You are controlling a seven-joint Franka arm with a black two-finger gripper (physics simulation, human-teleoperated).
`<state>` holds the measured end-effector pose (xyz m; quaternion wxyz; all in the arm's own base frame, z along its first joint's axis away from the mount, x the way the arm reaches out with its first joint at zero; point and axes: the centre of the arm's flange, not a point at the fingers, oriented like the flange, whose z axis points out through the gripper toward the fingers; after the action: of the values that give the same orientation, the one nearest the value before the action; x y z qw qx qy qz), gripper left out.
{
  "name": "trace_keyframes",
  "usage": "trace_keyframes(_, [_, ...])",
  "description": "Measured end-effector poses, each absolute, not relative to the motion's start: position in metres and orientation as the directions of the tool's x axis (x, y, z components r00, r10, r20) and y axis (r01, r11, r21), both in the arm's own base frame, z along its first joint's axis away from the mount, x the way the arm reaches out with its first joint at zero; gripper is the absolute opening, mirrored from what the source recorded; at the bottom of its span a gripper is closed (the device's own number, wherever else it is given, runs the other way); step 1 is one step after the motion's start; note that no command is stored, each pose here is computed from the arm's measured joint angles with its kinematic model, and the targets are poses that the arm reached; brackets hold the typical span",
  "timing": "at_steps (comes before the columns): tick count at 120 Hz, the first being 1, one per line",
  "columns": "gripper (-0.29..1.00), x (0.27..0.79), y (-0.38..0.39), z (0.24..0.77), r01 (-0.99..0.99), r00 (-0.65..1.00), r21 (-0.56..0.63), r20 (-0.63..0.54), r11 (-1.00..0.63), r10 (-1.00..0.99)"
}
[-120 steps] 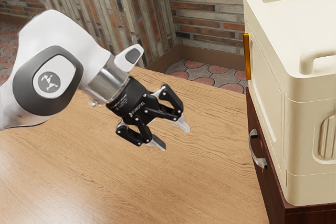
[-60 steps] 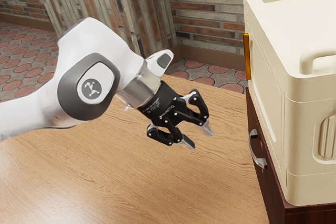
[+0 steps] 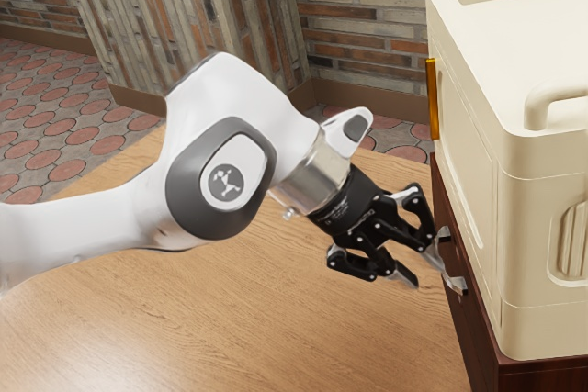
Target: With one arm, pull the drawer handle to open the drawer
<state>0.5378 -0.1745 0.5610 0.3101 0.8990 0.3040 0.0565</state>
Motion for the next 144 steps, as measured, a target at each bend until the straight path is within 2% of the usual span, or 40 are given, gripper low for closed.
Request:
trace_keyframes(31, [0.11, 0.549, -0.172, 0.554, 0.507, 0.804, 0.592, -0.065, -0.626, 0.591])
trace_keyframes(114, [0.08, 0.561, -0.178, 0.543, 0.488, 0.813, 0.591, -0.038, -0.643, 0.582])
trace_keyframes(144, [0.02, 0.56, -0.177, 0.543, 0.487, 0.813, 0.59, -0.036, -0.644, 0.582])
